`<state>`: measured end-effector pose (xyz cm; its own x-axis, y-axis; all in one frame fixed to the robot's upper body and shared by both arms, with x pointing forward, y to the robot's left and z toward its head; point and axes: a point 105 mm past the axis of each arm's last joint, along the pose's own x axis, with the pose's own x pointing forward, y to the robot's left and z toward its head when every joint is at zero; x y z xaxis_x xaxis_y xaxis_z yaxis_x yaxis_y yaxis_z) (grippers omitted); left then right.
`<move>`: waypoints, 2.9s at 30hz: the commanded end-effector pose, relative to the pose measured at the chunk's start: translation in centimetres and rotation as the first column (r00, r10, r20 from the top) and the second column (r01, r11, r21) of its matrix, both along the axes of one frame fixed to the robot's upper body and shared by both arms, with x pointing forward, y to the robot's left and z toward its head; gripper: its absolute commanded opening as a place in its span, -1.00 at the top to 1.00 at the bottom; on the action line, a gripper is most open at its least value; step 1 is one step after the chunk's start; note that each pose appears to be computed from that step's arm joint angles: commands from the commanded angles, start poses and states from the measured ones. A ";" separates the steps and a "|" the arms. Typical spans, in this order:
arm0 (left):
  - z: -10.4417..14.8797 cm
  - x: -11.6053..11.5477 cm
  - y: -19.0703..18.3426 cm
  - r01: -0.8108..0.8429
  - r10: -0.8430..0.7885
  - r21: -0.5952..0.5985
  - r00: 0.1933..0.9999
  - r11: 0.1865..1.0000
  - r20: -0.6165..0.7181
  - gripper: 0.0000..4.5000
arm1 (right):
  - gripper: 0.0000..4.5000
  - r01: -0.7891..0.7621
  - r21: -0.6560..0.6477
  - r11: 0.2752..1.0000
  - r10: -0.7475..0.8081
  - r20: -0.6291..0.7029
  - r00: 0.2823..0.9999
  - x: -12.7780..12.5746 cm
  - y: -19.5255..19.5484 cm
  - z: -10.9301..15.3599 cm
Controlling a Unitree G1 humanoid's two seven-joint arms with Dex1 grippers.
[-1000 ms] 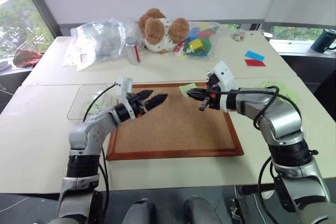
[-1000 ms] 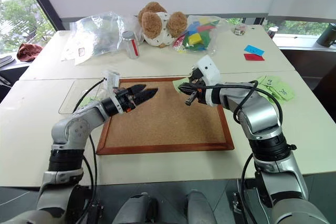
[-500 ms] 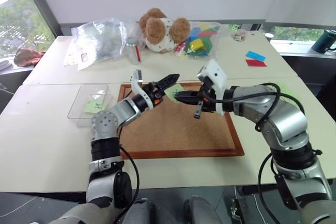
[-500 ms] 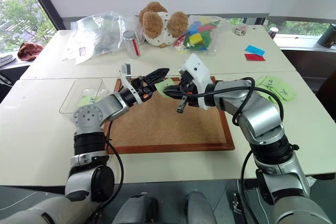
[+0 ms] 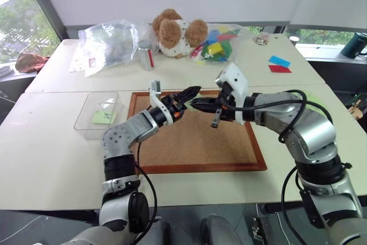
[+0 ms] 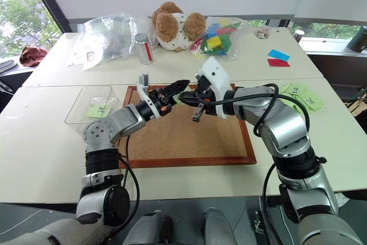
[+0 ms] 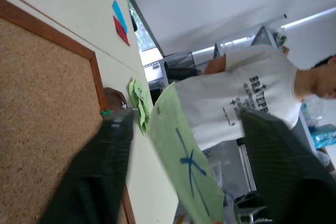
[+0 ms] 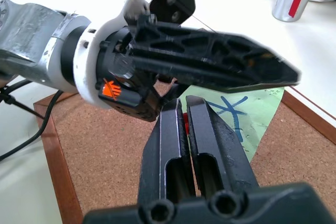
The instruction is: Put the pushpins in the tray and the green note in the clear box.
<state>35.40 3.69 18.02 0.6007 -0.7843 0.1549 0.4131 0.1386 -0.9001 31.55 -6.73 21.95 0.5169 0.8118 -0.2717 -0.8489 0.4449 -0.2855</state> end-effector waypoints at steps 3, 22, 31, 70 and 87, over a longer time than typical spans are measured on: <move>1.6 -0.7 -0.2 0.018 -0.016 -0.065 0.999 0.998 0.029 0.97 | 1.00 -0.007 0.000 1.000 0.007 0.060 0.998 0.0 0.1 1.4; 0.8 -0.3 0.5 -0.018 0.018 -0.022 0.999 1.000 0.036 0.97 | 1.00 0.027 0.015 1.000 -0.028 0.114 0.993 0.0 -0.5 3.7; 1.2 0.2 1.8 -0.064 0.066 -0.039 0.997 0.997 0.051 0.97 | 1.00 0.291 0.054 0.955 -0.295 0.086 0.952 3.2 -7.3 4.2; 1.3 0.1 2.9 -0.129 0.126 0.011 0.984 0.992 0.129 1.00 | -0.91 0.588 -0.040 0.808 -0.589 -0.069 0.805 8.8 -17.8 -3.6; 9.9 0.1 15.2 -0.792 0.711 0.079 0.582 0.605 0.394 1.00 | -0.91 -0.181 0.033 0.983 0.180 0.037 0.983 0.0 -3.6 2.5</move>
<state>36.32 16.87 25.68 0.9396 -0.2177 0.2640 0.3419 0.6302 -0.6971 32.66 -11.56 22.87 0.4296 0.8659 -0.2563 -0.8955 0.3721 -0.2441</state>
